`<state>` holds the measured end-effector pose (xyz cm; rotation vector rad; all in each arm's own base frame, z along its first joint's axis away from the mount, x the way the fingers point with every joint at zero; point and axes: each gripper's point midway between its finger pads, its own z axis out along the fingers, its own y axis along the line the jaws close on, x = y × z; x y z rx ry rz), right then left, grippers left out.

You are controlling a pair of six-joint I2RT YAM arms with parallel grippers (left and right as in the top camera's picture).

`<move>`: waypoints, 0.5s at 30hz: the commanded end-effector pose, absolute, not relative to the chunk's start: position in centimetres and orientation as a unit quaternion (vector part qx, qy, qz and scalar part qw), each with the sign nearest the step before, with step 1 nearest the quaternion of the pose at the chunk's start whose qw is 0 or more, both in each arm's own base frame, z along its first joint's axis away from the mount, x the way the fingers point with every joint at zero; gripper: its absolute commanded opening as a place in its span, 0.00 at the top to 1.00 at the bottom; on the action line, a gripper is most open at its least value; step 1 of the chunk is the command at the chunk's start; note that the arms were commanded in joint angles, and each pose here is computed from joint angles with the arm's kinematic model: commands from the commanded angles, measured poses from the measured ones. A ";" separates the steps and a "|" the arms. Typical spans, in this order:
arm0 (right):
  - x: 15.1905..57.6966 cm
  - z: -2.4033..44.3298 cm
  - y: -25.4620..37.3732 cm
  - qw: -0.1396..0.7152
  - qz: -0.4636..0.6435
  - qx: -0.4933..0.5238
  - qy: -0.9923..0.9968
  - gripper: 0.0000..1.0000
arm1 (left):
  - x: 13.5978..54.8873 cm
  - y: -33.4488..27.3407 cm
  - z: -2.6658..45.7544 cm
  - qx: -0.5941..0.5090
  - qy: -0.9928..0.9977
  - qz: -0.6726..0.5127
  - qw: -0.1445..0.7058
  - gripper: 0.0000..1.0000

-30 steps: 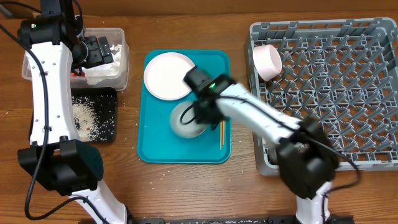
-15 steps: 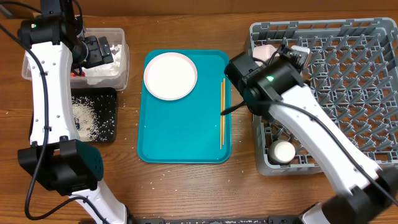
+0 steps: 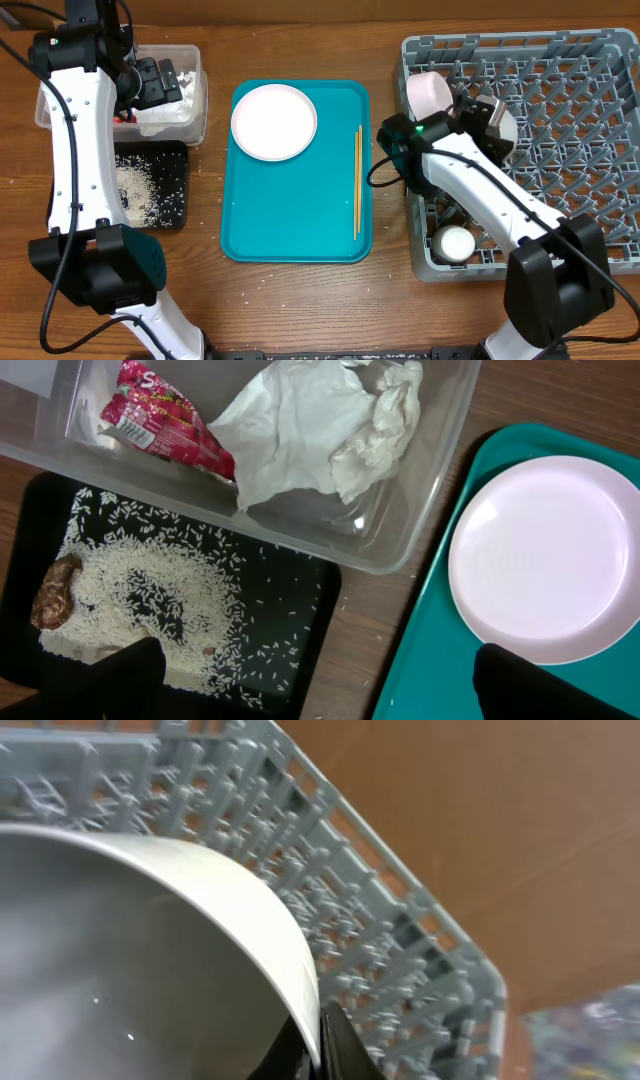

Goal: Sort waste into correct bins and load items into the dishwasher
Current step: 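Place the white bowl on its side in the dish rack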

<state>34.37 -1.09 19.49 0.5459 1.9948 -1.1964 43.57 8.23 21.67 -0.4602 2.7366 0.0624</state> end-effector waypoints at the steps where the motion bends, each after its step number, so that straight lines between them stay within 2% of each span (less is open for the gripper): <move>1: 34.9 19.4 -1.0 0.369 -0.473 0.185 0.778 0.96 | 43.6 8.4 23.1 -0.163 0.966 0.027 0.201 0.00; 15: 34.4 16.0 0.9 0.327 -0.430 0.164 0.825 0.96 | 43.6 8.4 23.1 -0.163 0.966 0.027 0.201 0.00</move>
